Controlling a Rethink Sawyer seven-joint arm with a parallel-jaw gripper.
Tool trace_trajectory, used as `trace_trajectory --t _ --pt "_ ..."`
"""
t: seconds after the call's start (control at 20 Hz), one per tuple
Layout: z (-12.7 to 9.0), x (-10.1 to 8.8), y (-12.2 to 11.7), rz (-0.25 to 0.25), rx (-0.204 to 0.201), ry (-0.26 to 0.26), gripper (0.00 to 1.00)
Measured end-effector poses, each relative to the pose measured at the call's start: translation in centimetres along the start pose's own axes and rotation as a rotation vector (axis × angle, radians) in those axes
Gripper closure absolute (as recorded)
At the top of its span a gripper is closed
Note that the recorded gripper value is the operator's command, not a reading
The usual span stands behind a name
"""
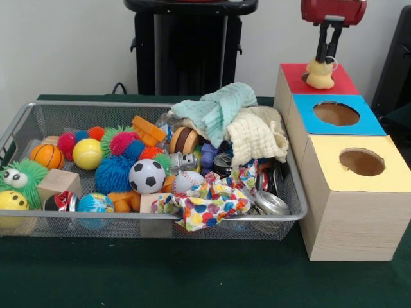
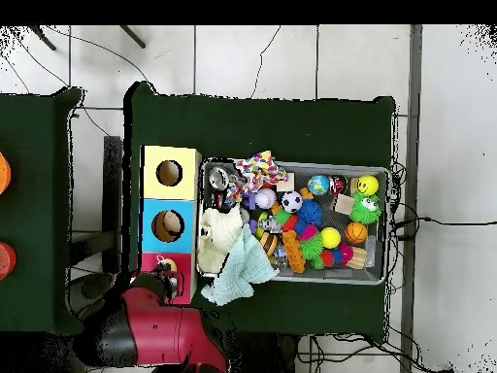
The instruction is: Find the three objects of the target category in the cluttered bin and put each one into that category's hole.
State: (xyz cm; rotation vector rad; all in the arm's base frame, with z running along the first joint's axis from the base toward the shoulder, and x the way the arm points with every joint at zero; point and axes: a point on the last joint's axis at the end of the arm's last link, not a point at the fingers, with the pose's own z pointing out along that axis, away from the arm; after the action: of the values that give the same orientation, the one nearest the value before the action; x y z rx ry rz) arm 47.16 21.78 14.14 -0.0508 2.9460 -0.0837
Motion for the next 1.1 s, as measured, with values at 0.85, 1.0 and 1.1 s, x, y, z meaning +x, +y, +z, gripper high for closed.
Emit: trace_trajectory --t 0.85,1.0,1.1 --pt "-1.8 -0.8 0.2 0.001 -0.011 -0.039 1.0" --pt "-2.2 -0.8 0.2 0.003 -0.013 -0.046 1.0" --pt "-2.3 -0.7 0.2 0.003 -0.013 -0.045 1.0"
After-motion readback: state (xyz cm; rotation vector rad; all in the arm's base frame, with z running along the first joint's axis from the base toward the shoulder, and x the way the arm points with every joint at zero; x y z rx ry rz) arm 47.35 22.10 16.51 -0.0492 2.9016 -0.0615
